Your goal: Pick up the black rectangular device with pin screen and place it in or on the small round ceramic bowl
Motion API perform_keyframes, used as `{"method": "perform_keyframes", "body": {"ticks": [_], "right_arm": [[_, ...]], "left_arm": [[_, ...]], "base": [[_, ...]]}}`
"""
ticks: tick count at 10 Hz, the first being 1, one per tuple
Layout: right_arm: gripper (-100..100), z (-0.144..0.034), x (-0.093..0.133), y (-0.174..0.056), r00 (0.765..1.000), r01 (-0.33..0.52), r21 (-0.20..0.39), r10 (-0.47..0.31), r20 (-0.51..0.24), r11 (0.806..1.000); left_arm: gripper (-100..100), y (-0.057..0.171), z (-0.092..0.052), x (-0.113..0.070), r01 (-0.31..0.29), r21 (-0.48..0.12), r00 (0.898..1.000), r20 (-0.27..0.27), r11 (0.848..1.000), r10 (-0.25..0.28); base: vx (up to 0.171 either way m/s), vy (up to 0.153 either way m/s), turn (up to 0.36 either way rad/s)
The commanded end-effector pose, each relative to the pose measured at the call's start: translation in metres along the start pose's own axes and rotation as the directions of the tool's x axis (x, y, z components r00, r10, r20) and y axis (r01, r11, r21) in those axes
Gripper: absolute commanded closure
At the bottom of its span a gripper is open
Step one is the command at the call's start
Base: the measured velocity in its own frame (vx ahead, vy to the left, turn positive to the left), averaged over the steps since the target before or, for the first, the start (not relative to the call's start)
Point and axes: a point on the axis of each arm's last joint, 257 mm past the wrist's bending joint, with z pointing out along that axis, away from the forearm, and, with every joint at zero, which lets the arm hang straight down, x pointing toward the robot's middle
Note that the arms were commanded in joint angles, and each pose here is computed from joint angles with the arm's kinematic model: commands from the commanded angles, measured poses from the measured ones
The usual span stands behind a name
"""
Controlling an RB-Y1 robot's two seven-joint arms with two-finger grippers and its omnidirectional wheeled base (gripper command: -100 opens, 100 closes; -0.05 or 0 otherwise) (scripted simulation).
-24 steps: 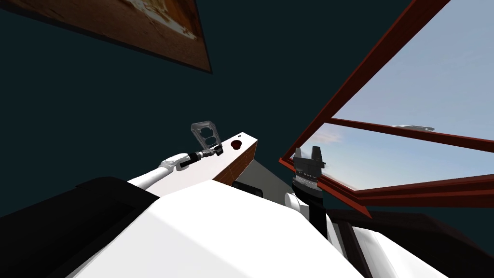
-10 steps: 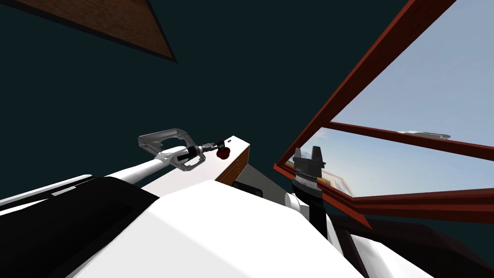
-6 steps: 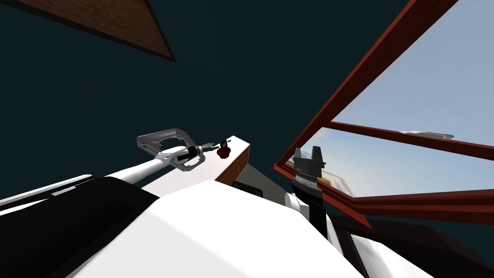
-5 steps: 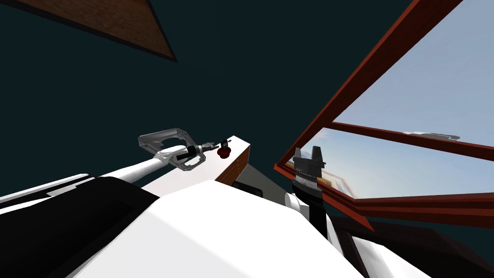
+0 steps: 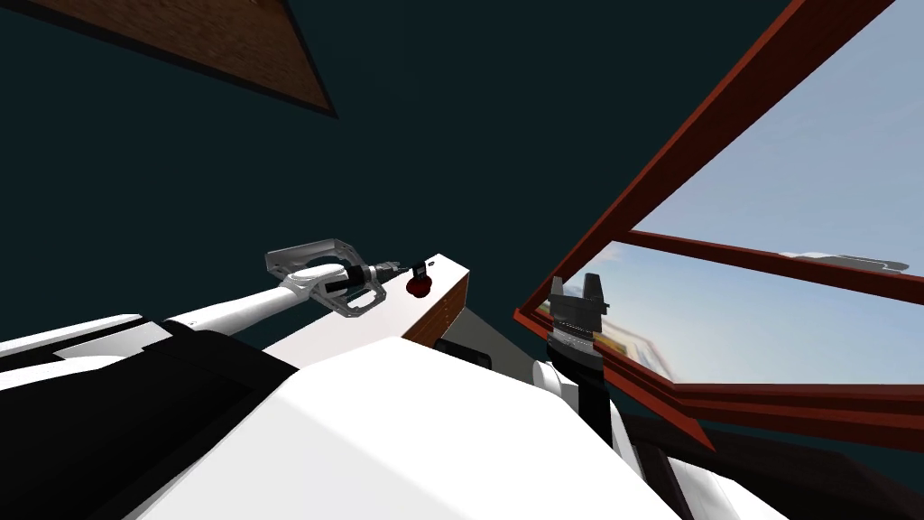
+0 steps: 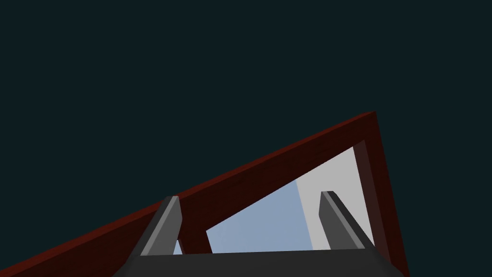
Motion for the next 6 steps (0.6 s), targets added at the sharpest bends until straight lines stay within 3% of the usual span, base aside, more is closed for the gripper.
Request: {"method": "perform_keyframes", "body": {"ticks": [1,6], "right_arm": [[0,0.0000,0.0000,0.0000,1.000,0.000,0.000,0.000,0.000,1.000],[0,0.0000,0.0000,0.0000,1.000,0.000,0.000,0.000,0.000,1.000]], "left_arm": [[0,0.0000,0.0000,0.0000,0.000,0.000,1.000,0.000,1.000,0.000],[0,0.0000,0.0000,0.0001,0.000,0.000,1.000,0.000,1.000,0.000]], "base": [[0.000,0.000,0.000],[0.000,0.000,0.000]]}}
